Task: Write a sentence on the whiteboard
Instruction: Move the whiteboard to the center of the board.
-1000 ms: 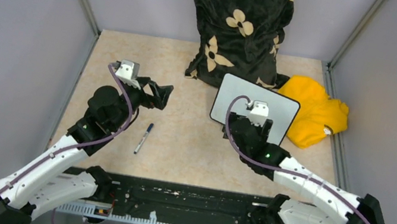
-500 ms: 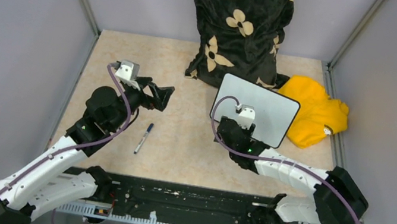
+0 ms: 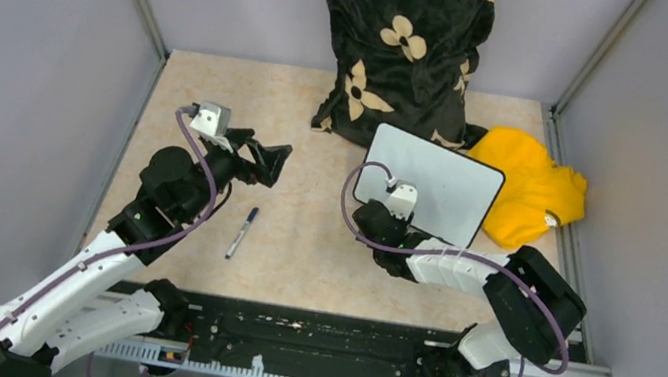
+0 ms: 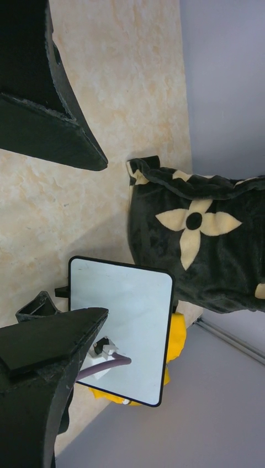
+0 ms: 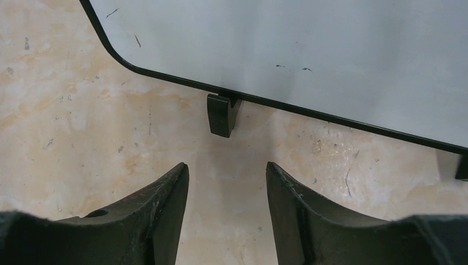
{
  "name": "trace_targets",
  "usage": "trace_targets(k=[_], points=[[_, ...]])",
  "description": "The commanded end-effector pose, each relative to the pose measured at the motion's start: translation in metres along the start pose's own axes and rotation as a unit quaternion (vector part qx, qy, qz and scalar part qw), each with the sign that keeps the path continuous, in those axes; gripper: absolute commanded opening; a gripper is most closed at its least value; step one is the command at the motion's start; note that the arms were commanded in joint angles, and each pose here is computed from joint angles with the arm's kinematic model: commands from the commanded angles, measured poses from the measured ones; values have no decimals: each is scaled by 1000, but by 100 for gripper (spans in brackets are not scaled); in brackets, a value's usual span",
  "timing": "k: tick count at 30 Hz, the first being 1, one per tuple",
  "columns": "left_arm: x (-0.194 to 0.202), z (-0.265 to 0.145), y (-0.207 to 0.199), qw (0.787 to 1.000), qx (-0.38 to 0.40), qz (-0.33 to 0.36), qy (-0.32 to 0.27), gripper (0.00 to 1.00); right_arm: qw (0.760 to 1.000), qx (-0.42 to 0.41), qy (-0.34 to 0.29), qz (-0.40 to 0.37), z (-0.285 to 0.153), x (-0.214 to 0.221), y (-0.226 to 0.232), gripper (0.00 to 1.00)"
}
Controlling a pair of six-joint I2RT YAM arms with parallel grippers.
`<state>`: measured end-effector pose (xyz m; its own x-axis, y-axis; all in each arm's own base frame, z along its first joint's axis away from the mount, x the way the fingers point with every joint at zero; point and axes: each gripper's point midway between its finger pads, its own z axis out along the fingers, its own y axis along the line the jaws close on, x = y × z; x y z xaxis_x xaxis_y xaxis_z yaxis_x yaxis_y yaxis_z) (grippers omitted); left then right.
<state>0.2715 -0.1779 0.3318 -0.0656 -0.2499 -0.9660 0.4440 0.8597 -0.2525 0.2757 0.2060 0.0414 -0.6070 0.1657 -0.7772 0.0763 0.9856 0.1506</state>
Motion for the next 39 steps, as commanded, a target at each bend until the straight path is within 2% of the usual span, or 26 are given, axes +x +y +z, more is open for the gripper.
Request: trace_targets(k=[1,25,39], points=[[-12,-3,-5,1000,13,0,-20,99,998,-10,-40,40,10,-28,23,52],[-9,-2,-4,1000,10,0,-17,99,998,41,-36,28,45,-22,10,41],[-7,-1,-5,1000,11,-1,-14,99,998,54,-30,12,48,-16,5,26]])
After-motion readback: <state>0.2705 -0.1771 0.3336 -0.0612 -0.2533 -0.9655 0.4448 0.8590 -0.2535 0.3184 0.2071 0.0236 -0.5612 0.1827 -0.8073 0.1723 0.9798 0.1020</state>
